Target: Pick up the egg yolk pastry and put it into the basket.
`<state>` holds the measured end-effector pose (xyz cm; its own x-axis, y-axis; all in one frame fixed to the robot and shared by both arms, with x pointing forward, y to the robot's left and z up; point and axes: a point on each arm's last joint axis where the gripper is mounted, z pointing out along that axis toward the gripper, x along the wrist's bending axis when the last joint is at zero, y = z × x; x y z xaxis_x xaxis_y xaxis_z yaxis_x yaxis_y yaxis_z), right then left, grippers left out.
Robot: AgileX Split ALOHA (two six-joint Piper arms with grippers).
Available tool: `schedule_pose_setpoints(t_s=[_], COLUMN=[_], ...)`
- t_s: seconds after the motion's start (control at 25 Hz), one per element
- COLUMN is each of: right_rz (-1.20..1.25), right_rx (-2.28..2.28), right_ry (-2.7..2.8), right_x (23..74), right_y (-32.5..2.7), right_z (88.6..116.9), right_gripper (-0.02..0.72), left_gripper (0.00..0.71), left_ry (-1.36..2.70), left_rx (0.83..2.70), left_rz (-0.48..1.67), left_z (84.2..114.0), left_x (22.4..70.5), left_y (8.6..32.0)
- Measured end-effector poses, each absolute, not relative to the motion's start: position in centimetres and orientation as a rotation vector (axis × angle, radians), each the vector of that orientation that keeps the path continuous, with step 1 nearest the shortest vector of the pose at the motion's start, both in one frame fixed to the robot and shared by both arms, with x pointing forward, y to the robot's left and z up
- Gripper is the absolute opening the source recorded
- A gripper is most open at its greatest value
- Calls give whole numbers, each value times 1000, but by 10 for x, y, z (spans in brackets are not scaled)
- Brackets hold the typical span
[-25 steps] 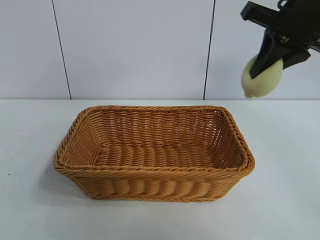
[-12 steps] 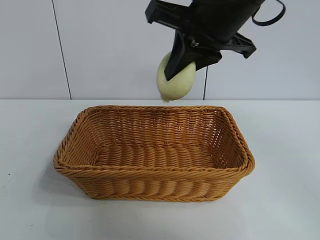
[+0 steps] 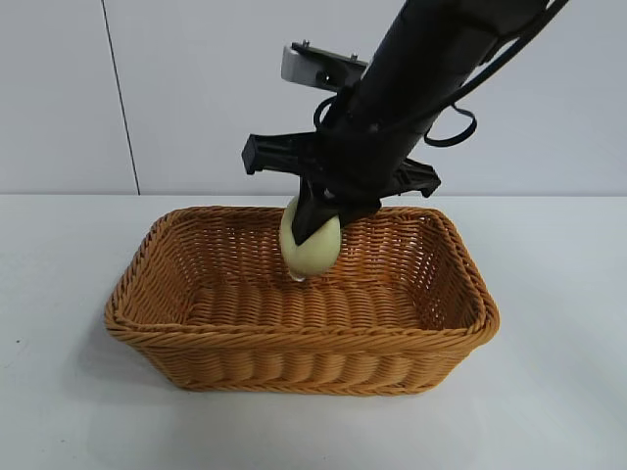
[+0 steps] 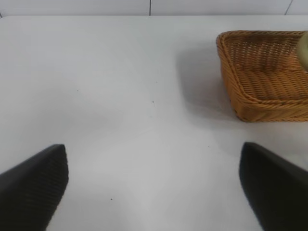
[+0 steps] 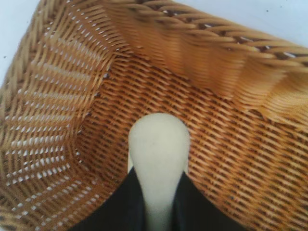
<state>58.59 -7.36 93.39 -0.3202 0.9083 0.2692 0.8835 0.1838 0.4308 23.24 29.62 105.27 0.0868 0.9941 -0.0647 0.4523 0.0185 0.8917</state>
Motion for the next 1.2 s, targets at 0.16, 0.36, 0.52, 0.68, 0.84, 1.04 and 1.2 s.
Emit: schedule_pose_setpoints(t_s=[0.16,0.36,0.52,0.68,0.84,1.04,1.2], right_rz=[807,739,673,586,482,362,342], right_rx=[1805,1817,1798,1739,1691,1665,1761], right_ry=[2384,2437,2503,2510,2497,2426,2350], right_x=[586,580,578,590,595,601,613], right_y=[-74,-75,-75,-75,-79,-91,-118], right_z=[934,933,957,1001,1031,1062,1065], right_gripper=[490,643,655,655,655,655,655], left_gripper=[692,692,692,692,692,692,692], left_ry=[1482,1482,1482,1482,1482,1482,1482], left_rx=[1554,1554,1554,1554,1554,1554,1554], left_rz=[843,843,843,843,843,843,843], left_z=[1053,1053,1053,1053,1053,1053,1053], left_x=[232,232,232,232,232,232,232], left_y=[296,296,296,296,296,296,296])
